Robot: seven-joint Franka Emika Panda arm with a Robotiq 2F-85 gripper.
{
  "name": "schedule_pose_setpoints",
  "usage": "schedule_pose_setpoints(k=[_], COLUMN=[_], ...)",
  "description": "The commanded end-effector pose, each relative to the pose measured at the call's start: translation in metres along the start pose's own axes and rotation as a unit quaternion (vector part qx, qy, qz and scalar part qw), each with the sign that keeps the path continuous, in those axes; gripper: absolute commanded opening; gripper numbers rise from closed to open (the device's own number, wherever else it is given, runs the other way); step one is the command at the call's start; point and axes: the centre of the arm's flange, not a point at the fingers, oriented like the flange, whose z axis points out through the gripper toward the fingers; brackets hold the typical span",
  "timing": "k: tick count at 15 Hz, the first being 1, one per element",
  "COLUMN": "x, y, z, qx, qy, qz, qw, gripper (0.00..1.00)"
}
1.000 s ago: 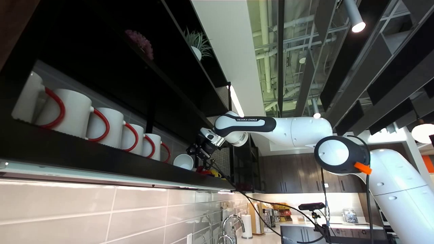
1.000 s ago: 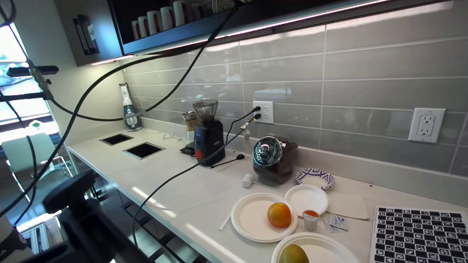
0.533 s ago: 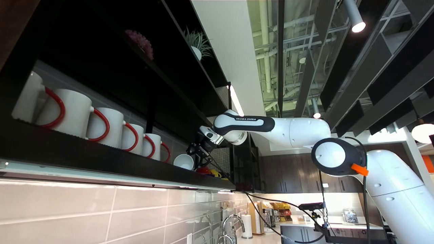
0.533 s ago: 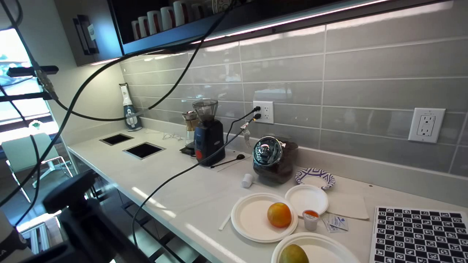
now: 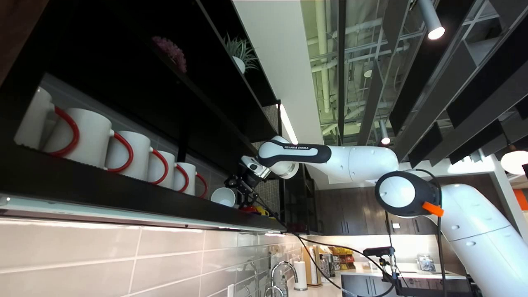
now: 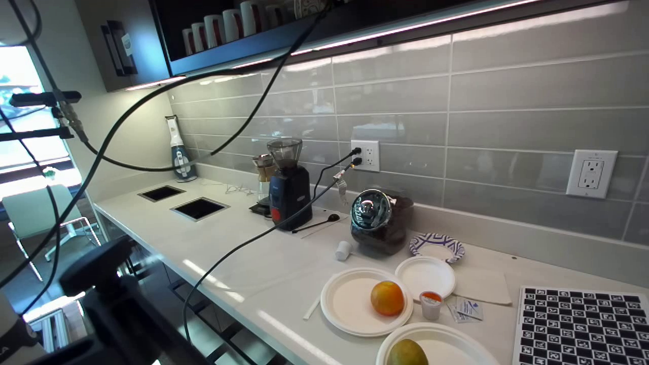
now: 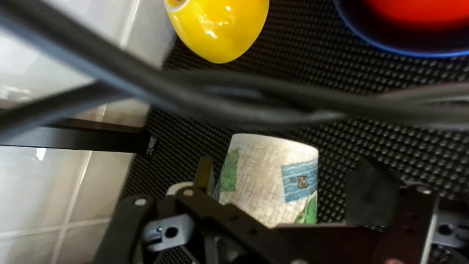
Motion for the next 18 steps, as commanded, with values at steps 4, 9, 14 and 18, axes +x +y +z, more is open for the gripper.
schedule_pose_setpoints(k=[4,9,14,18], x=[-0.011,-0.005,-0.001,0.01], y=[0.016,0.025,0.025,0.027], z=[0.012,0.02,0.017,-0.004], qx=[-0.02,-0.022,-0.017,-0.026], qy=[0.012,0.02,0.014,-0.01], qz=[-0.003,-0.011,-0.01,-0.01], qw=[0.9997,0.9995,0.9997,0.9996], gripper=[1.0,1.0,0.51,0.42])
